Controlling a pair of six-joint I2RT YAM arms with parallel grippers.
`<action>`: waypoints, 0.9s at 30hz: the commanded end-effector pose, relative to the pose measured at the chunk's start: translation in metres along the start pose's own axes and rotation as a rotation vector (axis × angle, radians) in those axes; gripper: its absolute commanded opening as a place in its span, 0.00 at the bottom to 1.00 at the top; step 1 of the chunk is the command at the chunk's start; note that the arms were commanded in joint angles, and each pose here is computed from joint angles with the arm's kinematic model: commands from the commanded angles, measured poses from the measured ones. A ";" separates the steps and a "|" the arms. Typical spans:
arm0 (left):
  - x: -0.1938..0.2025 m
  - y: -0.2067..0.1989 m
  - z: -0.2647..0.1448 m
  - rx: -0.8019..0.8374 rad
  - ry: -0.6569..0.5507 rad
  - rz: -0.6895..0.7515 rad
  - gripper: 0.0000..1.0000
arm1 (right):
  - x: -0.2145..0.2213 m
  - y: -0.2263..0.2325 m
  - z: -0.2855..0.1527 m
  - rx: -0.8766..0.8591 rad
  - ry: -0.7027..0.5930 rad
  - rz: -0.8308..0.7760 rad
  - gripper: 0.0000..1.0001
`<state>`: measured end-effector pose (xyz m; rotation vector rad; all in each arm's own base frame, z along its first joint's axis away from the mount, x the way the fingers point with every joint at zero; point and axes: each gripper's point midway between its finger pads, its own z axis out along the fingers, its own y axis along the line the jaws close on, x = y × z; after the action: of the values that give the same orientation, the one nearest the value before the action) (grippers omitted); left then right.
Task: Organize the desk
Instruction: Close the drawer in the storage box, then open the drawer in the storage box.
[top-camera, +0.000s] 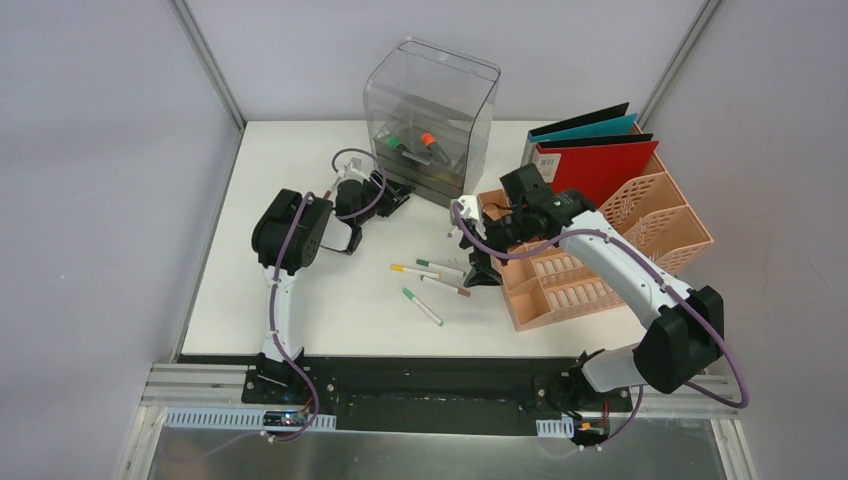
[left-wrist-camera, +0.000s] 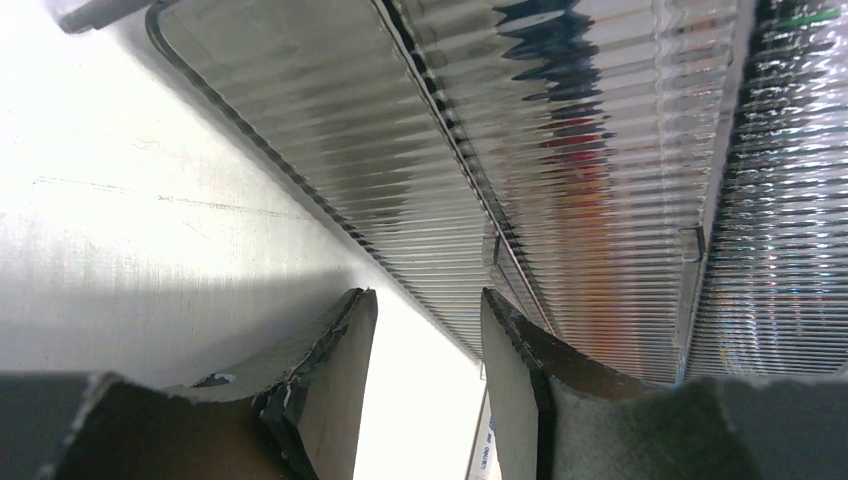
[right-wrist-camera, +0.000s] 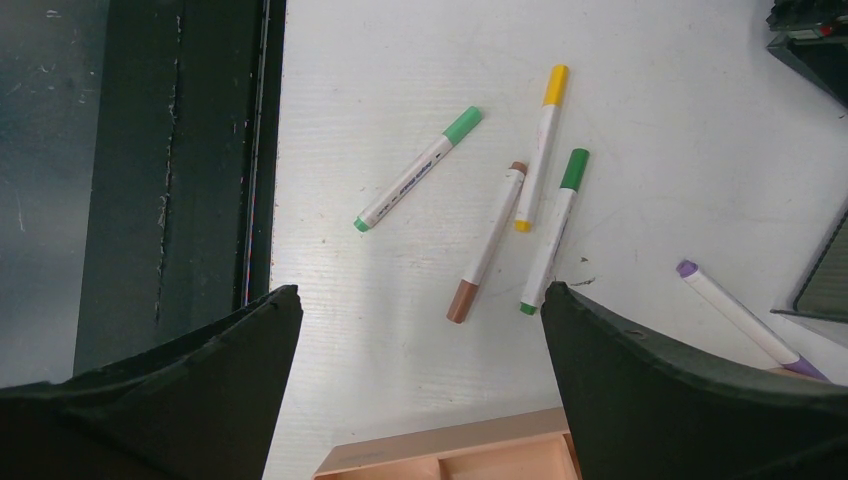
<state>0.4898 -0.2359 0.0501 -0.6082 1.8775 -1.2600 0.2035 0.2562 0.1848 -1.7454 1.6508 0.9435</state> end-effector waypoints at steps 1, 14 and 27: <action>-0.014 -0.020 0.004 0.076 -0.031 0.029 0.43 | -0.017 -0.001 -0.013 0.034 -0.039 -0.072 0.93; -0.022 -0.033 -0.023 0.203 -0.103 0.055 0.44 | -0.017 -0.001 -0.012 0.032 -0.040 -0.069 0.93; -0.023 -0.023 -0.006 0.116 -0.059 0.000 0.49 | -0.017 -0.001 -0.012 0.033 -0.040 -0.070 0.93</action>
<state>0.4873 -0.2244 0.0710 -0.5645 1.7527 -1.3176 0.2031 0.2557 0.1874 -1.7434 1.6428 0.9383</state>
